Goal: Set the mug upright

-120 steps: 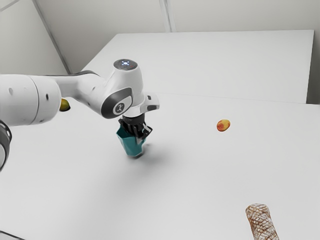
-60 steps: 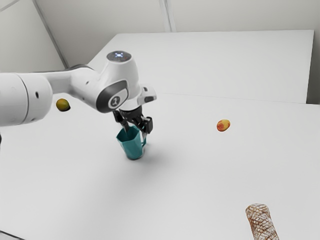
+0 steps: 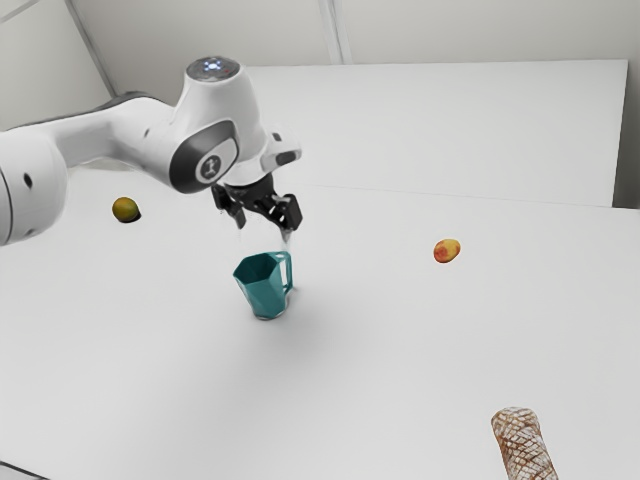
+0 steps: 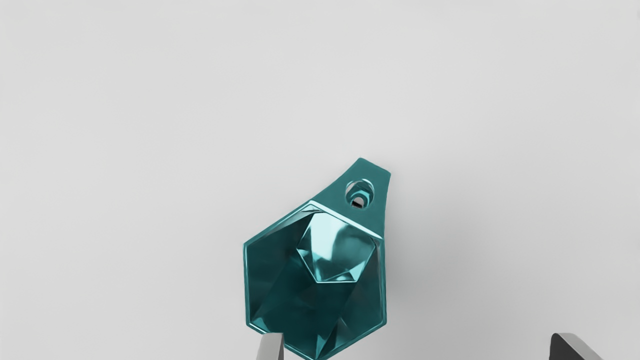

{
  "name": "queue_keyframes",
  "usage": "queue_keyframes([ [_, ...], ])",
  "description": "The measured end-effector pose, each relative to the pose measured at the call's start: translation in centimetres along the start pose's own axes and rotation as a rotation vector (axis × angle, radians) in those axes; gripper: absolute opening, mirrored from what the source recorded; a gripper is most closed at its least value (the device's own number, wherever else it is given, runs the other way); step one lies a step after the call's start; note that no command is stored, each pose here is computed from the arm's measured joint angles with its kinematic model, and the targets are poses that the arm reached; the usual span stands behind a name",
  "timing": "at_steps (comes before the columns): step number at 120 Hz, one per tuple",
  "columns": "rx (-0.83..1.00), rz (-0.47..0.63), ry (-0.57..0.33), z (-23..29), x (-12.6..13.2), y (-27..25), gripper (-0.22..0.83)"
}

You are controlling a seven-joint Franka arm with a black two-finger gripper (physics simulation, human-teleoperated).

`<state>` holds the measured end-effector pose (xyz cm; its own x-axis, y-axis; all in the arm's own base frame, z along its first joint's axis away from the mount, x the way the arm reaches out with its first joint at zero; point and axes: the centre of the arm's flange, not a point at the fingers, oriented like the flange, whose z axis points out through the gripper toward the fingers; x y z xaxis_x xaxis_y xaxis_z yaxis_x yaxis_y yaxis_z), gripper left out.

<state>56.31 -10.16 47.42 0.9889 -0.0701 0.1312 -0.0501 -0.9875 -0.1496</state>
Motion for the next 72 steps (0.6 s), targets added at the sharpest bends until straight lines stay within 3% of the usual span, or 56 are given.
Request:
queue_keyframes([
  [11,-0.023,-0.008,0.031,-3.2,3.0,0.2,0.60],
  [26,-0.053,-0.021,0.058,-8.6,4.7,-1.0,0.61],
  [47,-0.067,-0.063,0.020,-12.7,4.6,-7.4,0.61],
  [72,-0.107,-0.051,-0.059,-13.3,3.1,-11.7,0.62],
])
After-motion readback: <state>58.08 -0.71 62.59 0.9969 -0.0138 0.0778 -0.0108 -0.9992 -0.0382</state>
